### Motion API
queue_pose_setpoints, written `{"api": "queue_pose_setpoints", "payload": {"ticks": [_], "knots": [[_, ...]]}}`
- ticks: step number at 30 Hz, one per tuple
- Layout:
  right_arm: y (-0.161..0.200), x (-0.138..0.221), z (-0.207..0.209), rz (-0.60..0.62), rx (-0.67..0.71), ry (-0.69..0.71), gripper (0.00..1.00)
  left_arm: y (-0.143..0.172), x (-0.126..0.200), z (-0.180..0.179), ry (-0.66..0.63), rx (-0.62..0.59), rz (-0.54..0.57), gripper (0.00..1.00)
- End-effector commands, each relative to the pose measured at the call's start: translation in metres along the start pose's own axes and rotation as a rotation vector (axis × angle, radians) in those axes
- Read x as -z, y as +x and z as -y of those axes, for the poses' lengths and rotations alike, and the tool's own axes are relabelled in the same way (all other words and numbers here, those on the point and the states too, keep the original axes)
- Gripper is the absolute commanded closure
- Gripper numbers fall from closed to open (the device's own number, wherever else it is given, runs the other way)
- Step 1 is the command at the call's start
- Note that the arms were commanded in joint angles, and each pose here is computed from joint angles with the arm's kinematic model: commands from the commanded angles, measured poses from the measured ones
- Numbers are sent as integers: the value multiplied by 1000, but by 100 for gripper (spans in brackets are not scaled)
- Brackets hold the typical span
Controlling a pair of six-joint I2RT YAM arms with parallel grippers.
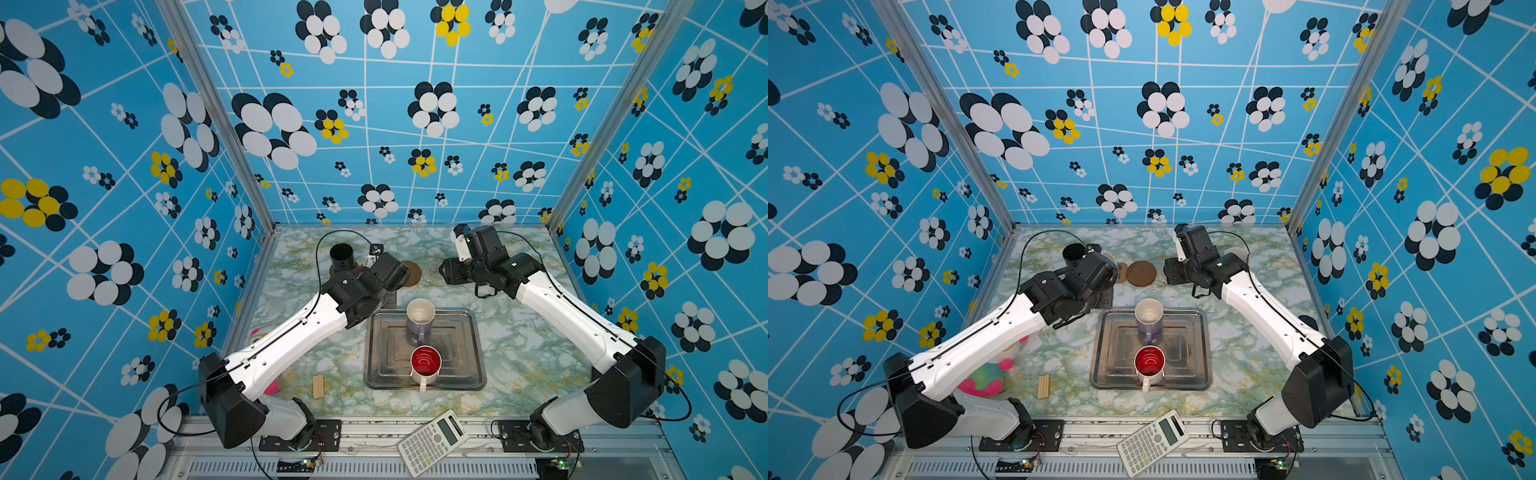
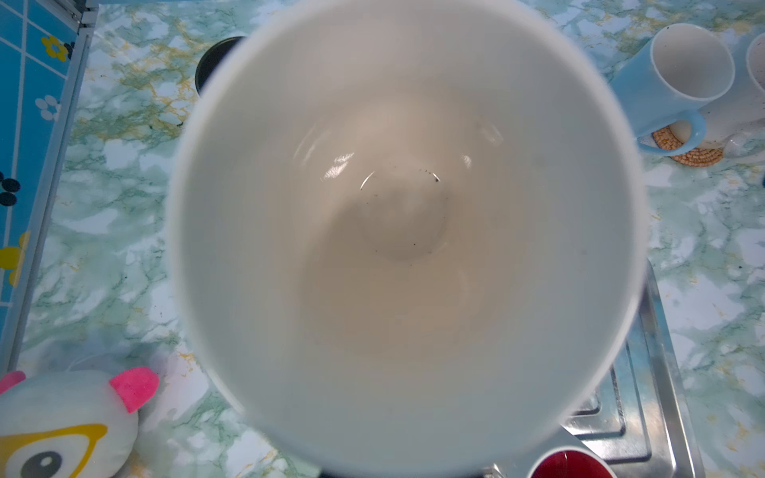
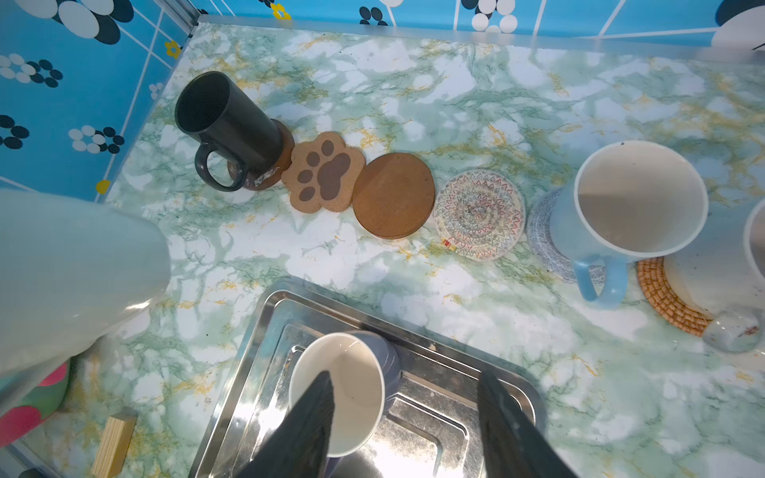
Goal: Place cups on coasters
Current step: Place the cup on the coaster.
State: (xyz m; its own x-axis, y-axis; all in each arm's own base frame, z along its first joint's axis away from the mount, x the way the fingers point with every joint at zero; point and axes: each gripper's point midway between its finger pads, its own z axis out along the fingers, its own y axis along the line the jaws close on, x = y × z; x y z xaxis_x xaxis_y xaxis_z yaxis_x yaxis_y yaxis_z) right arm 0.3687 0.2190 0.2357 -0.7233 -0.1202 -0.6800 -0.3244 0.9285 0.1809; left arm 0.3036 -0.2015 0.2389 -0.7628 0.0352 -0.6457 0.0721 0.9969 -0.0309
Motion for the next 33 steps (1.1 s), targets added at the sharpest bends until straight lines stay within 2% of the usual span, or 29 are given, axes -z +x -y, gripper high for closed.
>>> {"api": "queue_pose_setpoints", "payload": {"ticks": [1,8,13,17,23,28,33], "knots": [[-5,4,-6,9,7,-20,42,-36,2,-4,-3,5,83,100],[-8,4,-6,-10,-10,-12,42,-63,-32,-15,-20,21,67,100],[-12,4,-6,-19,-27,0,42,-76,-67,-13,20,50,37,100],[-18,6,-8,-8,-45,-3,42,-84,-90,-15,-5,40,17,100],[-22,-3,-10,-34,-67,-8,42,-85,-107,-18,-59,3,-14,100],[-45,-5,-32,-10,-137,-113,43,-85,-115,-20,-70,24,-11,100],[-44,-10,-42,-27,-194,-167,45,-95,-116,-20,-65,8,0,100]]}}
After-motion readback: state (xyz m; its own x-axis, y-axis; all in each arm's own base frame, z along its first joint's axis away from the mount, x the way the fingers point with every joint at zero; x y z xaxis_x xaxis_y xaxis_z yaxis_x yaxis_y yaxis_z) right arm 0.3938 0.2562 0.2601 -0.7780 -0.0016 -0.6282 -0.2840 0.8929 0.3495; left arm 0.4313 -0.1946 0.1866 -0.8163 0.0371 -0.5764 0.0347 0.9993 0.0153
